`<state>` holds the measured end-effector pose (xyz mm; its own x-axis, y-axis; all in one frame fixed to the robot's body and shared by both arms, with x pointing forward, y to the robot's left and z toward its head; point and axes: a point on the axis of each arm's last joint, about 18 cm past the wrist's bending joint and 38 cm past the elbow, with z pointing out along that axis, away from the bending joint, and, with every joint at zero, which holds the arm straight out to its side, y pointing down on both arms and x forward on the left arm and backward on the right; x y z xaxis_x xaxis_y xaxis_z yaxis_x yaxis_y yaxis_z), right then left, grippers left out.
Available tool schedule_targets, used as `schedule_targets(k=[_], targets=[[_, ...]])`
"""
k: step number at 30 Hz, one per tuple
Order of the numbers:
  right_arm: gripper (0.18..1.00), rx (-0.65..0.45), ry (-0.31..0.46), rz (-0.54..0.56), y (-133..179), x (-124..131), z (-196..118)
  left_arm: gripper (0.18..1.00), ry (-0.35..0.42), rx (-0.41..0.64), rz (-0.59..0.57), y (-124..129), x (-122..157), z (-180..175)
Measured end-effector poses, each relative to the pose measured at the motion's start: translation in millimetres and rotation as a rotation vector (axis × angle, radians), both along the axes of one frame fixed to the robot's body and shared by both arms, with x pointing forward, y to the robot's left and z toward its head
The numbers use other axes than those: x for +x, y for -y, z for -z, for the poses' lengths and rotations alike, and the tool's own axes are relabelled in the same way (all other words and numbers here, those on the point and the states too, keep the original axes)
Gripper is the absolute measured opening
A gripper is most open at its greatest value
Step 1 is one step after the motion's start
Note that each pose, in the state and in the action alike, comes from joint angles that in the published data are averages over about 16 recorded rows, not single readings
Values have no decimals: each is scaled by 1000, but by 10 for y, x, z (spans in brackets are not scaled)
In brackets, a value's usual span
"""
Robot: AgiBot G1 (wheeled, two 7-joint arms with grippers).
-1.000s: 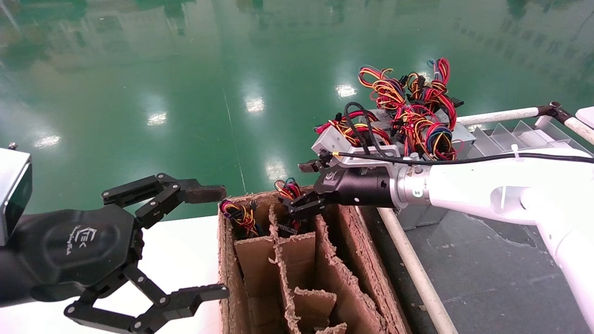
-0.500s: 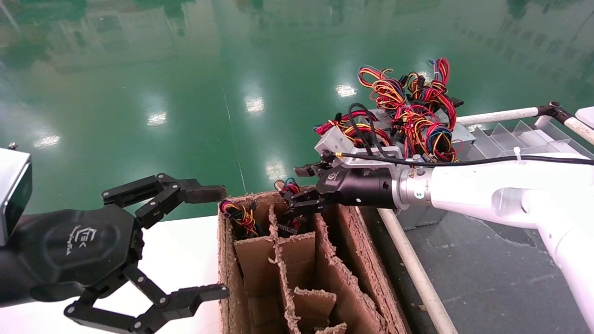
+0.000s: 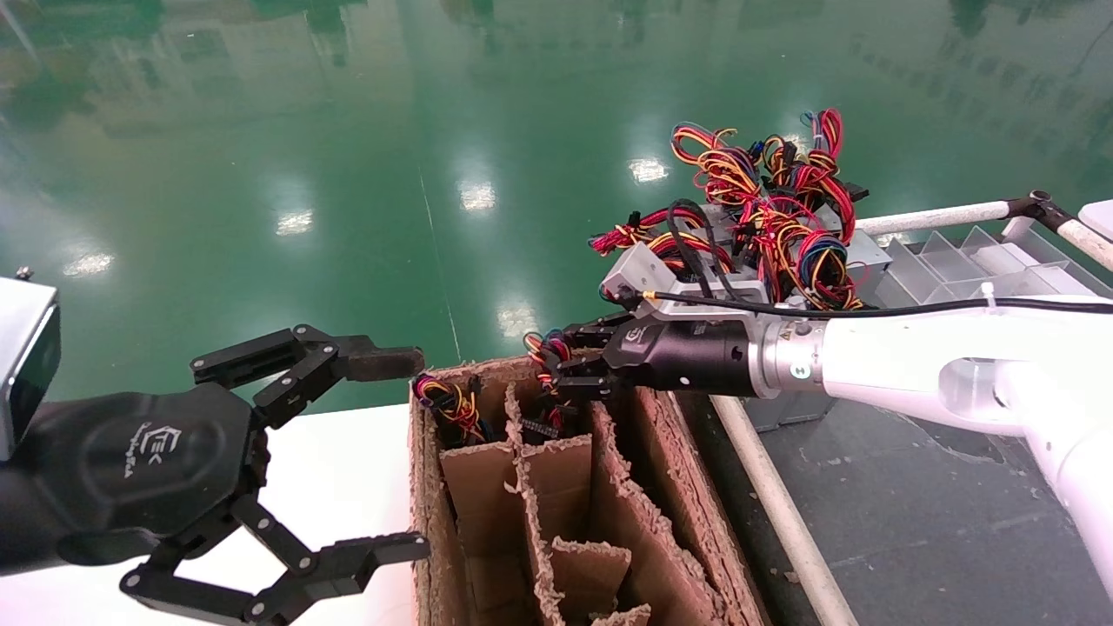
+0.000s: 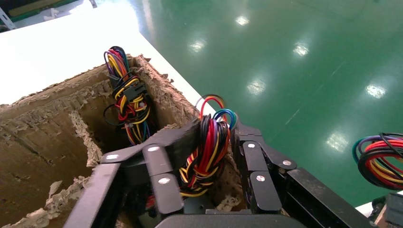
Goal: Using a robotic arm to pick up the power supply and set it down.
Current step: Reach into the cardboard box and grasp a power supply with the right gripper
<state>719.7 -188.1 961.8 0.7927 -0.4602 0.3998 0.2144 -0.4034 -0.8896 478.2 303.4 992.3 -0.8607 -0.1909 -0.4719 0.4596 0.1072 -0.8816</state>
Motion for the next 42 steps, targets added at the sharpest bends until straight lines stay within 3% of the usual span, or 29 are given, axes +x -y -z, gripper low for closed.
schedule_targets(k=[11,22,29,42], targets=[[241,29,0,-17,56,-44,-36,1001,0,0,0,0,0,0],[199,92,34,-64,142,-151,-227,1001,0,0,0,0,0,0],[196,158,97,-116,283,-301,-521,1001,0,0,0,0,0,0],[195,265,278,-197,681,-736,-1338,1001,0,0,0,0,0,0]])
